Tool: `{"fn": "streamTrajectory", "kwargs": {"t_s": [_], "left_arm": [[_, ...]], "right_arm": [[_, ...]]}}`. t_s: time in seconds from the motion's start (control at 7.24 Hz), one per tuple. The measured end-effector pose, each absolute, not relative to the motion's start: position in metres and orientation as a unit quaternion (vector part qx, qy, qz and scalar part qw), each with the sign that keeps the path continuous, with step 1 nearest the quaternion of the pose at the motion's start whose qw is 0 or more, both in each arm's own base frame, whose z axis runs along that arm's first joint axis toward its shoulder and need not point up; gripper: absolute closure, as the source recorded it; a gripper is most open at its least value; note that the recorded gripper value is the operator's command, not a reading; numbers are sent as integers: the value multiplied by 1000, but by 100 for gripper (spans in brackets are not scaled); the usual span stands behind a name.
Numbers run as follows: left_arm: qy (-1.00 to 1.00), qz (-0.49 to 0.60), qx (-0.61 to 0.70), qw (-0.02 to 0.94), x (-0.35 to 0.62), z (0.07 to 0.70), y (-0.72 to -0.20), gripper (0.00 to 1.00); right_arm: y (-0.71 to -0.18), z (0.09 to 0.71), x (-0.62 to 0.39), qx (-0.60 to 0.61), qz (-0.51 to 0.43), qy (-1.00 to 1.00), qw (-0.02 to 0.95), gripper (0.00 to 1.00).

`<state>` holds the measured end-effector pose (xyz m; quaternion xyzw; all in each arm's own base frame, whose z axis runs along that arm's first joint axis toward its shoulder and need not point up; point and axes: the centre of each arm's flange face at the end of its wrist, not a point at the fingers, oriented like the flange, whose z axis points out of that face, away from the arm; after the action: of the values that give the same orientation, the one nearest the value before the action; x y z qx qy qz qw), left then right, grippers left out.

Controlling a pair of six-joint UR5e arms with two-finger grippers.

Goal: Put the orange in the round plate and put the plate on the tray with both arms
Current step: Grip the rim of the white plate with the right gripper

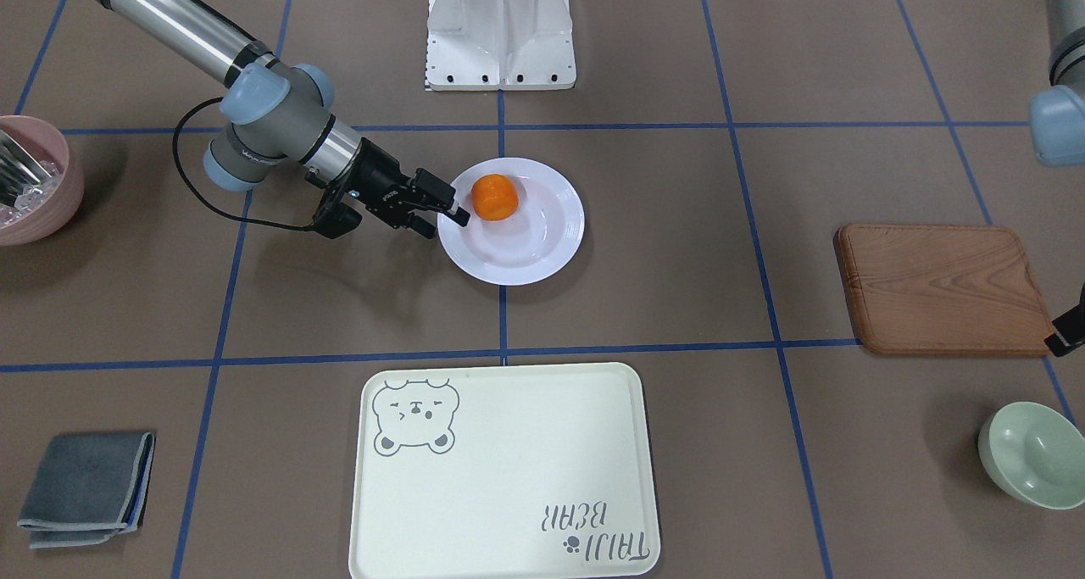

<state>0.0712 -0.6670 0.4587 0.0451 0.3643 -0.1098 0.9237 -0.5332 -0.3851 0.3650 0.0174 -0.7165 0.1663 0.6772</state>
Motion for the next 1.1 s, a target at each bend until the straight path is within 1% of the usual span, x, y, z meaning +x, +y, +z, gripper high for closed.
{"fn": "streamTrajectory", "kwargs": {"t_s": [0.97,1.1], "left_arm": [[352,-114,51,928,68,461,-667,1],[352,-115,51,928,67,461,-667,1]], "right_arm": [[-371,355,-549,13,172,-725,667,1],[-370,355,-550,13,173,-724,667,9]]}}
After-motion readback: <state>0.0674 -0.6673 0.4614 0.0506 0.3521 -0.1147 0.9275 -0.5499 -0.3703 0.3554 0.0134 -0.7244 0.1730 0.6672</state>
